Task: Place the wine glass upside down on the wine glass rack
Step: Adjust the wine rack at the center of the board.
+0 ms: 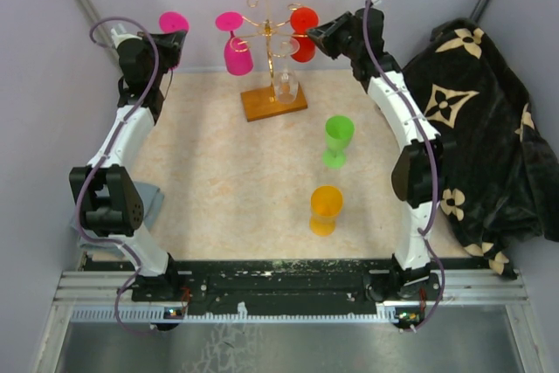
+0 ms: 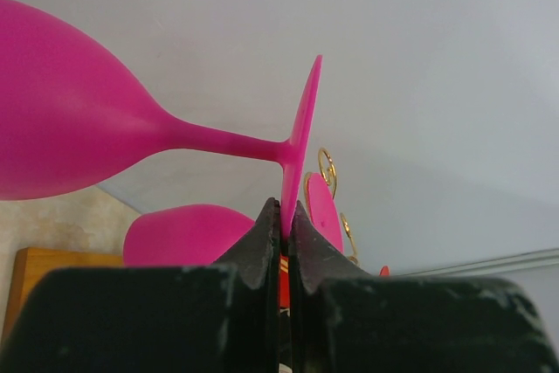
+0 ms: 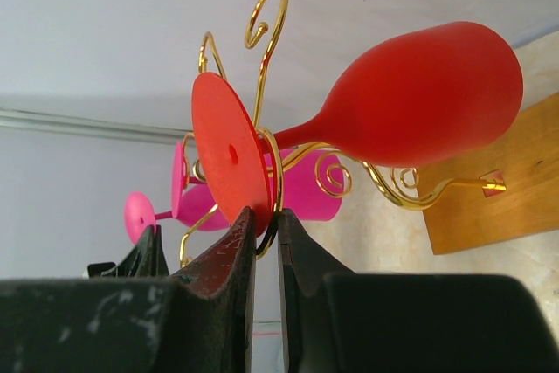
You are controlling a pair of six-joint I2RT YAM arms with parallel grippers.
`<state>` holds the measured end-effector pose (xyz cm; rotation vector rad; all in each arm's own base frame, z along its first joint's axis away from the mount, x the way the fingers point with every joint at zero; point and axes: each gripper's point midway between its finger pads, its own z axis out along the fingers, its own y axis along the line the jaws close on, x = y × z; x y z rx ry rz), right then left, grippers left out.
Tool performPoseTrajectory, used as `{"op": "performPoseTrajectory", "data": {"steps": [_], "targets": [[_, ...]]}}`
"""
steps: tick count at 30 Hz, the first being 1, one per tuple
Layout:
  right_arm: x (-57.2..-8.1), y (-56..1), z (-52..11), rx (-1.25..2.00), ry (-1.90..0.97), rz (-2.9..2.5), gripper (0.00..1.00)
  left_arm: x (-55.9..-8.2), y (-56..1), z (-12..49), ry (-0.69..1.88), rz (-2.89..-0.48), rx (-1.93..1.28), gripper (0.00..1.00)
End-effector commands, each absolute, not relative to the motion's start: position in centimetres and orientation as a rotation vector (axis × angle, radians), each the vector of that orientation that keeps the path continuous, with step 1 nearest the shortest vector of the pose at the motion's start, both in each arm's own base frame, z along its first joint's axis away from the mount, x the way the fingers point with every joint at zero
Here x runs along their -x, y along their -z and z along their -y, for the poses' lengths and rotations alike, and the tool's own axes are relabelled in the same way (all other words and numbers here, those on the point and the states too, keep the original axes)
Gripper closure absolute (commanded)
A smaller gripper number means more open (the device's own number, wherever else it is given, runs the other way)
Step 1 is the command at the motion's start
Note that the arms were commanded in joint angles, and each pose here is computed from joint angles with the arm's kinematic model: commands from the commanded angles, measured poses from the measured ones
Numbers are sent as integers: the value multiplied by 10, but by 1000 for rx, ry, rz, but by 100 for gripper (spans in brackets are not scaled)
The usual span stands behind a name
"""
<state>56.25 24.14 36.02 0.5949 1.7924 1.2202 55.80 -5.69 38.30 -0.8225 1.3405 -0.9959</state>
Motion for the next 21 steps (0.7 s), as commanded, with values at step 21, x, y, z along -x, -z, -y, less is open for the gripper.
{"op": "performPoseTrajectory", "data": {"steps": [21], "targets": [[-503, -420, -243, -579, -1303, -1685, 100, -558, -405, 62, 1034, -1303, 779, 97]]}}
